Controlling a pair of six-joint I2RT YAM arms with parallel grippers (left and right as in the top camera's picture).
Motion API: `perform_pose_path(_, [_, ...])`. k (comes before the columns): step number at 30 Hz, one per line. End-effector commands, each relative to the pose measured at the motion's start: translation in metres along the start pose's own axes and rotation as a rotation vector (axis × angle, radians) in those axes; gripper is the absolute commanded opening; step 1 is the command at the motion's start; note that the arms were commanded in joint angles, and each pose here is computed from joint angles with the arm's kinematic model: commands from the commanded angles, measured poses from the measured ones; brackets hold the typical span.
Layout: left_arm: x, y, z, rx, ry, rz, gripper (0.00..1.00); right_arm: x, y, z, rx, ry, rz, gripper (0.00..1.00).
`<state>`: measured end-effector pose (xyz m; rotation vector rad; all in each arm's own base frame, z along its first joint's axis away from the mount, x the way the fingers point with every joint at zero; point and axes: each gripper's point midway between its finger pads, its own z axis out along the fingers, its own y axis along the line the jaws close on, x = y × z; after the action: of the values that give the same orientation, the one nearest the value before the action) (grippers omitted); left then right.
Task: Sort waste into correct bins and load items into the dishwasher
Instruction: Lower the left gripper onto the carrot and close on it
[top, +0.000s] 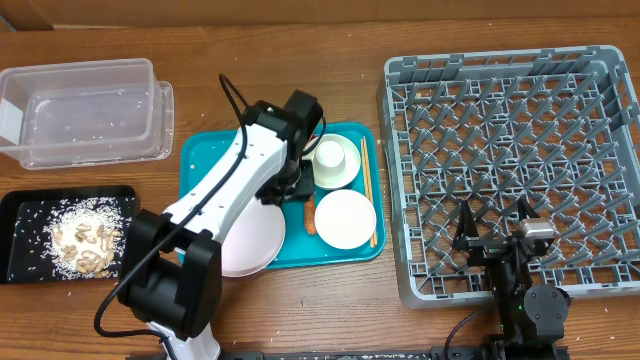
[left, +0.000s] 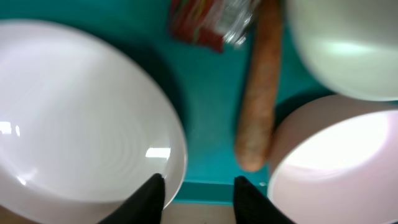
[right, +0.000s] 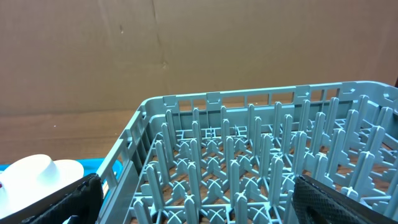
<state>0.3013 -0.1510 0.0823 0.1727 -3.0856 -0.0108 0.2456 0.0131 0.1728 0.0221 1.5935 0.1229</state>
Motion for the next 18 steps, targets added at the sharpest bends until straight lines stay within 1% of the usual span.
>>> perform_pose_path(1, [-0.013,-0.013,-0.004,0.047,-0.043,0.014,0.61,0.003,-0.001,0.001,0.003,0.002,-0.007,1.00])
perform_pose_path(3, [-0.013,-0.021,-0.002,0.089,-0.039,0.017,0.66,0.003,-0.001,0.001,0.002,0.002,-0.007,1.00])
perform_pose_path(6, [-0.011,-0.030,0.002,0.136,-0.024,0.020,0.67,0.003,-0.001,0.001,0.002,0.002,-0.007,1.00])
perform_pose_path(8, [-0.011,-0.030,0.008,0.139,-0.024,0.020,0.66,0.003,-0.001,0.001,0.003,0.002,-0.007,1.00])
perform_pose_path(11, [-0.009,-0.028,0.021,0.138,-0.022,0.016,0.64,0.003,-0.001,0.001,0.002,0.002,-0.007,1.00])
perform_pose_path(14, [-0.006,-0.026,0.035,0.138,-0.023,0.017,0.56,0.003,-0.001,0.001,0.002,0.002,-0.007,1.00])
perform_pose_path(18, [-0.005,-0.026,0.047,0.142,-0.030,0.025,0.55,0.003,-0.001,0.001,0.002,0.002,-0.007,1.00])
